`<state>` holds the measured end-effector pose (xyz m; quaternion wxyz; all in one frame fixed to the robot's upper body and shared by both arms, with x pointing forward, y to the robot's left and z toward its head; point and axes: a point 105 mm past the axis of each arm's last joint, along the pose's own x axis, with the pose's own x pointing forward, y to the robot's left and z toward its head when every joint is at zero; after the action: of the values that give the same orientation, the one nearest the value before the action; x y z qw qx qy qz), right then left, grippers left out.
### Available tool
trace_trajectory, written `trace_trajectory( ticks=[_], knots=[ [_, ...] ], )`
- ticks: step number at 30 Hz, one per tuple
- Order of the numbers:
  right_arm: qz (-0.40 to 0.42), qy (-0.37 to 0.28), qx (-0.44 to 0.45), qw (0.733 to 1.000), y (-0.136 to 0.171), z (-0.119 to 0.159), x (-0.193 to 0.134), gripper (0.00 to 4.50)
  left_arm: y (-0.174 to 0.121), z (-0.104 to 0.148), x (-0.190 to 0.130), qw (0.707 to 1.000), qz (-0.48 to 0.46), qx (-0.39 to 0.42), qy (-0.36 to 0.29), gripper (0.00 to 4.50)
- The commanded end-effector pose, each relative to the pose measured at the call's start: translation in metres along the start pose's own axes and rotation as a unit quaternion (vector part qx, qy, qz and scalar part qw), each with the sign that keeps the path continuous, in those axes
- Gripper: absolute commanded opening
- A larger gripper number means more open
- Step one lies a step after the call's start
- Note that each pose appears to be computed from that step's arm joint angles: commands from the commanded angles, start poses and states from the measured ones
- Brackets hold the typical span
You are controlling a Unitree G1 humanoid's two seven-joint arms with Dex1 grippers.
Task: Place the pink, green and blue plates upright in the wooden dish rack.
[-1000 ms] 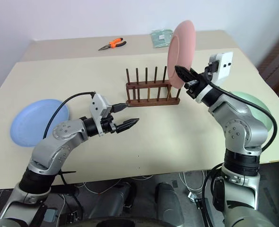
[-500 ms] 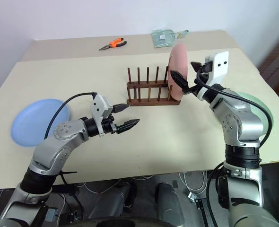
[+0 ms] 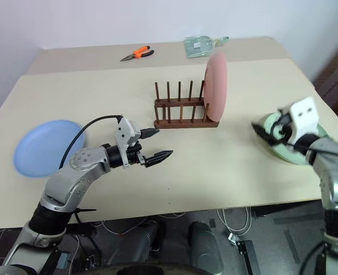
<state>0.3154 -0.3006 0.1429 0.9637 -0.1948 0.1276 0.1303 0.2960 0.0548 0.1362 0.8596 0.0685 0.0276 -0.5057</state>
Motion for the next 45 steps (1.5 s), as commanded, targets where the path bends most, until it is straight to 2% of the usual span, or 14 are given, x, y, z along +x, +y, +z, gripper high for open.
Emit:
trace_trajectory(
  ticks=[1, 4, 7, 14, 16, 18, 22, 26, 28, 31, 34, 37, 41, 45],
  knots=[
    [-0.019, 0.021, -0.052, 0.998, 0.0, -0.004, 0.001, 4.5, -0.004, 0.012, 0.004, 0.999, -0.014, 0.022, -0.019, 4.46],
    [-0.04, 0.059, -0.063, 0.995, -0.001, -0.023, 0.004, 4.5, -0.005, 0.013, 0.006, 0.999, -0.02, 0.022, -0.021, 4.46],
    [-0.081, 0.103, -0.098, 0.987, -0.011, -0.042, 0.008, 3.65, -0.006, 0.014, 0.007, 0.999, -0.024, 0.023, -0.022, 4.5],
    [-0.092, 0.102, -0.105, 0.985, -0.015, -0.043, 0.013, 0.05, -0.006, 0.01, 0.004, 0.999, -0.021, 0.025, -0.017, 4.5],
    [-0.095, 0.094, -0.113, 0.985, -0.016, -0.038, 0.015, 0.05, -0.006, 0.01, 0.004, 0.999, -0.02, 0.024, -0.017, 4.5],
    [-0.108, 0.045, -0.134, 0.984, -0.02, -0.01, 0.017, 0.05, -0.004, 0.01, 0.003, 0.999, -0.015, 0.025, -0.017, 4.5],
    [-0.132, -0.108, -0.123, 0.978, -0.025, 0.067, 0.016, 0.05, 0.002, 0.009, 0.0, 1.0, -0.003, 0.027, -0.014, 4.5],
    [-0.133, -0.32, -0.066, 0.936, -0.022, 0.177, -0.012, 0.05, 0.007, 0.004, -0.005, 0.999, 0.003, 0.031, -0.006, 4.5],
    [-0.079, -0.412, -0.003, 0.908, -0.009, 0.222, -0.032, 0.05, 0.011, 0.002, -0.009, 0.999, 0.013, 0.034, -0.004, 4.5],
    [0.061, -0.477, 0.057, 0.875, 0.032, 0.255, -0.052, 0.05, 0.021, 0.002, -0.015, 0.999, 0.039, 0.036, -0.009, 4.5],
    [0.205, -0.498, 0.133, 0.832, 0.08, 0.273, -0.062, 0.05, 0.038, 0.003, -0.024, 0.996, 0.079, 0.032, -0.014, 4.5],
    [0.292, -0.472, 0.209, 0.805, 0.12, 0.273, -0.053, 0.05, 0.05, 0.003, -0.031, 0.994, 0.104, 0.034, -0.013, 4.5],
    [0.291, -0.418, 0.309, 0.803, 0.144, 0.262, -0.017, 0.05, 0.051, 0.0, -0.036, 0.993, 0.11, 0.041, -0.006, 4.5],
    [0.268, -0.39, 0.344, 0.811, 0.147, 0.253, 0.005, 0.05, 0.047, -0.001, -0.037, 0.993, 0.11, 0.039, -0.007, 4.5]
  ],
)
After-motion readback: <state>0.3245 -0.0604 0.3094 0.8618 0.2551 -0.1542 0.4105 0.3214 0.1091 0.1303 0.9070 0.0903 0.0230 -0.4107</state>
